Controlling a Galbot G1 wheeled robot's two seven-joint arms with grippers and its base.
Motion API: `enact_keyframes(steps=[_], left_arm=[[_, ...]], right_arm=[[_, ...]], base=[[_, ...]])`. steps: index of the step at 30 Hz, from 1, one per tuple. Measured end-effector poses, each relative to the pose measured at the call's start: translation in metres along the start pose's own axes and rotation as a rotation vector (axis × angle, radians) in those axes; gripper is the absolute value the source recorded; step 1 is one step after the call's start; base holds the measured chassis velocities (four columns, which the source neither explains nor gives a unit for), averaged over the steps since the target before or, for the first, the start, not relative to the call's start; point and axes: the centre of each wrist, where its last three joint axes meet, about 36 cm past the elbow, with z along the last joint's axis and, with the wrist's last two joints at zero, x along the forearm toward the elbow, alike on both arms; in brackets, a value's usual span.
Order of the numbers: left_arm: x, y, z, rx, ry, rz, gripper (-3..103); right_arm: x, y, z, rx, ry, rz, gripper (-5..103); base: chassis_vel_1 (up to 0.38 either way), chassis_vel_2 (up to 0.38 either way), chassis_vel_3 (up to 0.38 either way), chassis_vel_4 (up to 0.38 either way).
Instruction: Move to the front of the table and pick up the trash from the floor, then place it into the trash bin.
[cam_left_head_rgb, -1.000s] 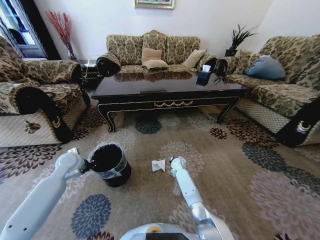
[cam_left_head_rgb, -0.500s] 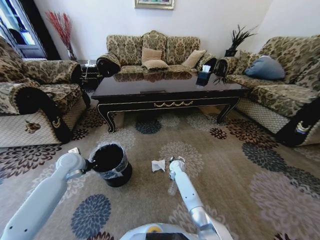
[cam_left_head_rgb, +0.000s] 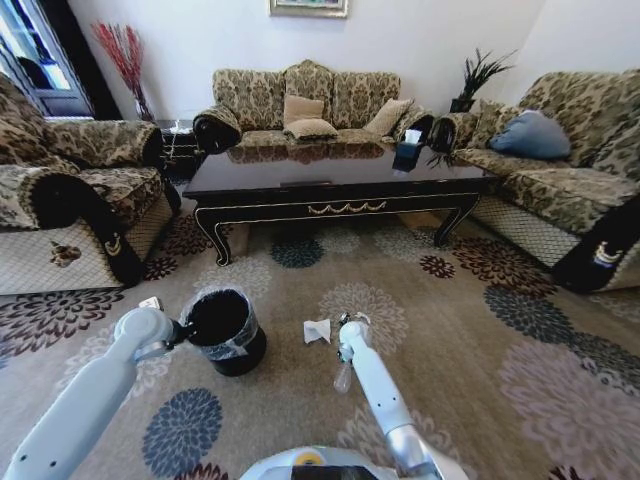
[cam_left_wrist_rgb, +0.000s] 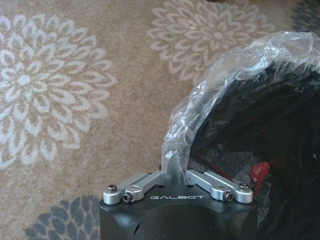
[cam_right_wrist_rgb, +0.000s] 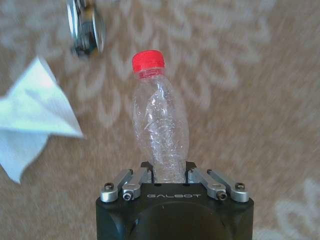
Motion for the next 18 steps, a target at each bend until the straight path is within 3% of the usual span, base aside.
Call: enact_keyframes(steps=[6,10,15,17,18], left_arm=[[-0.002,-0.013,0.012,-0.036,0.021,0.02,0],[-0.005,-0.031,0.021,-0.09,0.03,0.032,0],[-0.014,-0.07,0.05,-0.211,0.071,0.064,0],[-0.014,-0.075,0.052,-0.223,0.074,0.069,0],[-0.015,-0.089,0.057,-0.252,0.078,0.088,0]], right_arm=[[0.028,-0.015,-0.007,0.014,-0.07,-0.033,26],[0.059,-0.027,-0.006,0.028,-0.156,-0.102,26],[0.117,-0.054,0.005,0.042,-0.319,-0.265,26],[0.121,-0.057,0.006,0.043,-0.333,-0.276,26],[0.135,-0.07,0.008,0.047,-0.385,-0.315,26]], base=[[0.0,0.0,0.0,0.0],[0.0,0.0,0.0,0.0],[0.0,0.0,0.0,0.0],[0.0,0.0,0.0,0.0],[0.0,0.0,0.0,0.0]])
